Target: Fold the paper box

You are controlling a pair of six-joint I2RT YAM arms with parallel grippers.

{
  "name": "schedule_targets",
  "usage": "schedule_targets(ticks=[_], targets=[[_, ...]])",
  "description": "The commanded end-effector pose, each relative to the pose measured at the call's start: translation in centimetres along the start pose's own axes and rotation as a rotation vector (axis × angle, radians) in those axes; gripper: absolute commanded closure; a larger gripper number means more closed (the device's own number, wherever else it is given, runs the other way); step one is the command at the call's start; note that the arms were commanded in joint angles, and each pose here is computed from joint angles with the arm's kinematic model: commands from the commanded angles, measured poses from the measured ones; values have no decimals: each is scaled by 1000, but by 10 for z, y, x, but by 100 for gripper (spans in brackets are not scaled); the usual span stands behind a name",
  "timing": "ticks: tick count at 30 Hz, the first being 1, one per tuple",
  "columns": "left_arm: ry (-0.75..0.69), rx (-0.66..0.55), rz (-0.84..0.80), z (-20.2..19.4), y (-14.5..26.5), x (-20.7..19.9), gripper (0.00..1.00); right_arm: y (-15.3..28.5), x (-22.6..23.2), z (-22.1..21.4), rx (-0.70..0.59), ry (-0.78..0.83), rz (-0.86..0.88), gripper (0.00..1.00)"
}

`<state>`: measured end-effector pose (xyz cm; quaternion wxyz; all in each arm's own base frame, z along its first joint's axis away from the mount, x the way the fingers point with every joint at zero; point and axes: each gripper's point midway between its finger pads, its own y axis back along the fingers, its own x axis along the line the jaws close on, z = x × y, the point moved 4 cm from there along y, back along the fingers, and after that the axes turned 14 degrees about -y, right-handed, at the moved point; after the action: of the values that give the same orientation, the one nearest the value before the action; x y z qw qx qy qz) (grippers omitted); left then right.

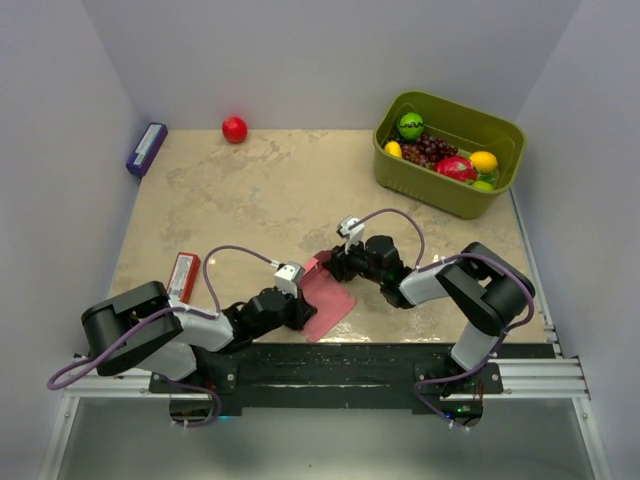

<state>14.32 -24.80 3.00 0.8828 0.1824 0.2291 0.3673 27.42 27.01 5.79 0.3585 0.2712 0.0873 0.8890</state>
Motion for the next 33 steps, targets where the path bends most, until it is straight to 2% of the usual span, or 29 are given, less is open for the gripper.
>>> schedule_targets(ticks=[1, 2, 3, 8, 24, 33], targets=[[-64, 253, 79, -59, 16, 26, 100, -5, 16, 18, -43, 19, 103, 68], [-62, 254, 81, -58, 15, 26, 100, -5, 17, 15, -34, 9, 108, 78], [-61, 255, 83, -58, 15, 27, 100, -4, 17, 14, -31, 5, 107, 81], [-55, 254, 91, -57, 15, 28, 100, 2, 15, 5, -8, -28, 96, 89], [-55, 253, 80, -50, 3, 26, 100, 24, 38, -20, 40, -20, -27, 96], [-93, 252, 51, -46, 0, 23, 100, 29, 54, -35, 38, 7, -67, 96]])
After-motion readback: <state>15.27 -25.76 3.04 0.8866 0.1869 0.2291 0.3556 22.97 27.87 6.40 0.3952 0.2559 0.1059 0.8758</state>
